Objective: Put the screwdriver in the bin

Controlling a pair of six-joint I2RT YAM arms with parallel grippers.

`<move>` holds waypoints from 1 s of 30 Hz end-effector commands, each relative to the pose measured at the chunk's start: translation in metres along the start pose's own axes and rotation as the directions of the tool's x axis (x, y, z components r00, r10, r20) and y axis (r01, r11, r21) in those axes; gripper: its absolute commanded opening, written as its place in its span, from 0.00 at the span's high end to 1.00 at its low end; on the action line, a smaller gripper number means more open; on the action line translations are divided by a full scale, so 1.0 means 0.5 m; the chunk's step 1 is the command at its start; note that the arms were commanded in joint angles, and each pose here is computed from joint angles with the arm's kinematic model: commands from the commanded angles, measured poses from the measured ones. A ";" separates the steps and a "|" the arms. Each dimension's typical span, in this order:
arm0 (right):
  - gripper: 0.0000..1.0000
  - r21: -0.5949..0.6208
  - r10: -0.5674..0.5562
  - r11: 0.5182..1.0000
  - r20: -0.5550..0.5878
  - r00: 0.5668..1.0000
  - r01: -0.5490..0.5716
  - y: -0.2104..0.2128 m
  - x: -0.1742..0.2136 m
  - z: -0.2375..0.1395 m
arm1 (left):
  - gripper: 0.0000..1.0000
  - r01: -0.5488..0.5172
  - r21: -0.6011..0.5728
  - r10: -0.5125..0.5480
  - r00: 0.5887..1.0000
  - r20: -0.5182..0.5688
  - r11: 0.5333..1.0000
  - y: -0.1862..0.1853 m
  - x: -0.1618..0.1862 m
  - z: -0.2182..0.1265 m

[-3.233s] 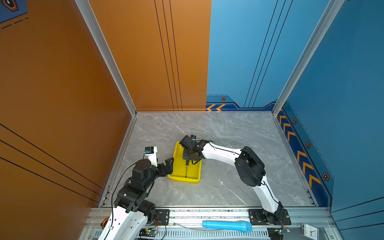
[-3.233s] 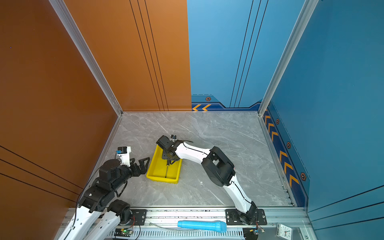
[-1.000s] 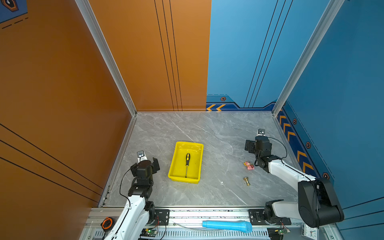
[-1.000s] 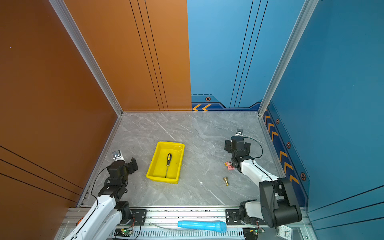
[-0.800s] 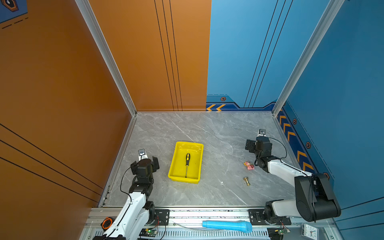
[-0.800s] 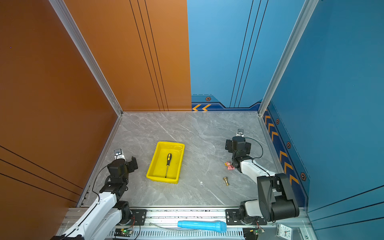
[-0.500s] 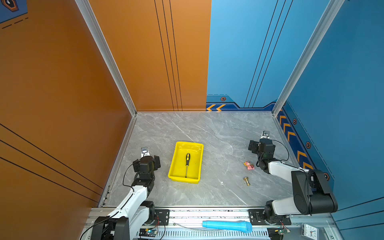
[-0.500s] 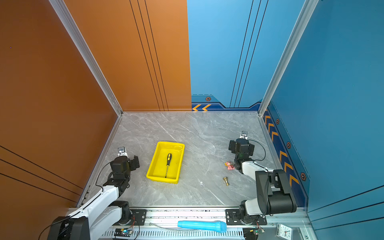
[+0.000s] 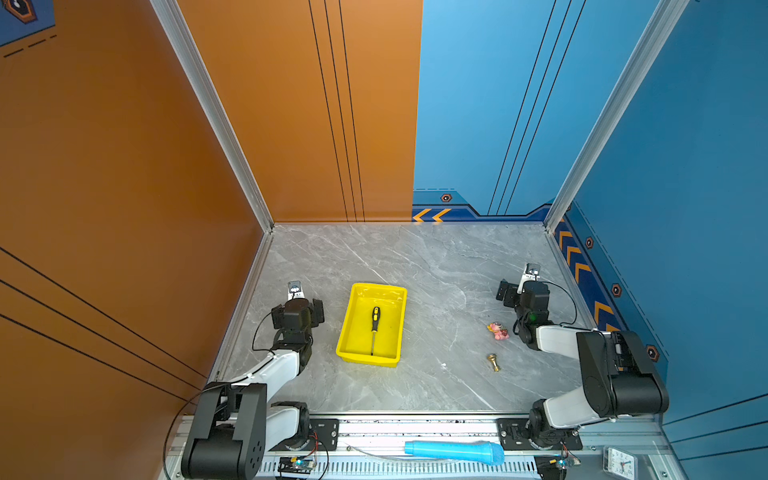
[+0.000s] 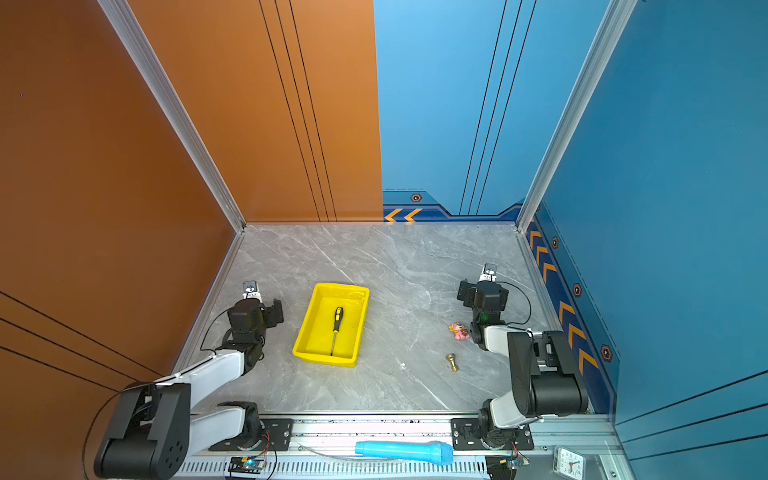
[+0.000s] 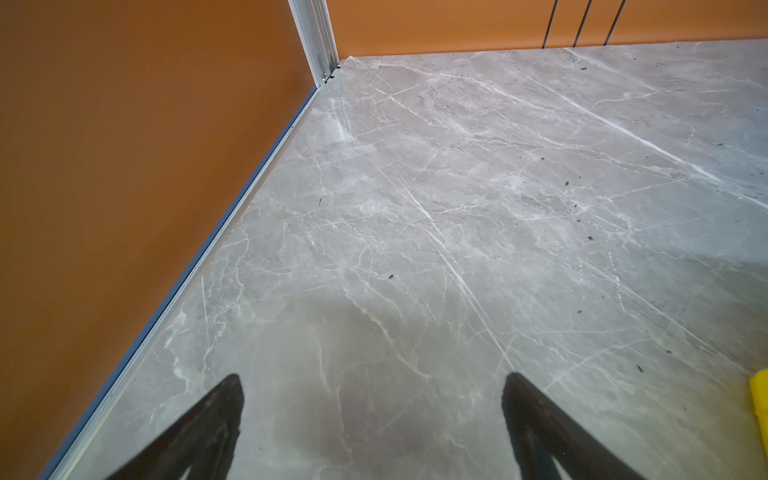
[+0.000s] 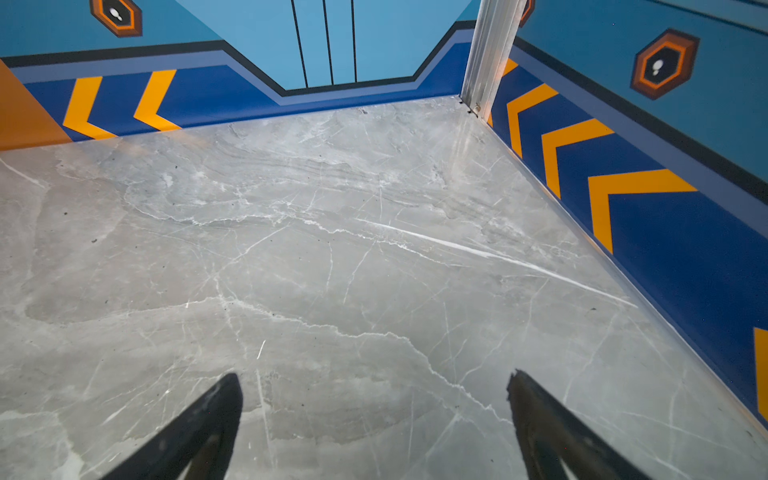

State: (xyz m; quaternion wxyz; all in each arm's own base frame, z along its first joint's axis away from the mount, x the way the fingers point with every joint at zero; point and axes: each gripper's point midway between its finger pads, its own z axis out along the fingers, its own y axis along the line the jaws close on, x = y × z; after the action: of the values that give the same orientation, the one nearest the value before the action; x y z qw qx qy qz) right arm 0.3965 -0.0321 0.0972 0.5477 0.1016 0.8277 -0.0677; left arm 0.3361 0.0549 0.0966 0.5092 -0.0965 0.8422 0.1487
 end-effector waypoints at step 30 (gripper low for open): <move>0.00 0.035 -0.023 0.999 0.086 0.996 0.020 -0.001 0.009 -0.015 | 0.02 0.012 0.125 -0.023 0.996 0.087 0.992 -0.074 -0.076 0.059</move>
State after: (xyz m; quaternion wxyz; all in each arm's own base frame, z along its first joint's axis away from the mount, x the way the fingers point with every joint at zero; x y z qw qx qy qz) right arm 0.3909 -0.0279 0.0991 0.5809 0.1000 0.8040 -0.0779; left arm 0.3771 0.0390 0.1034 0.5351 -0.0635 0.8340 0.1188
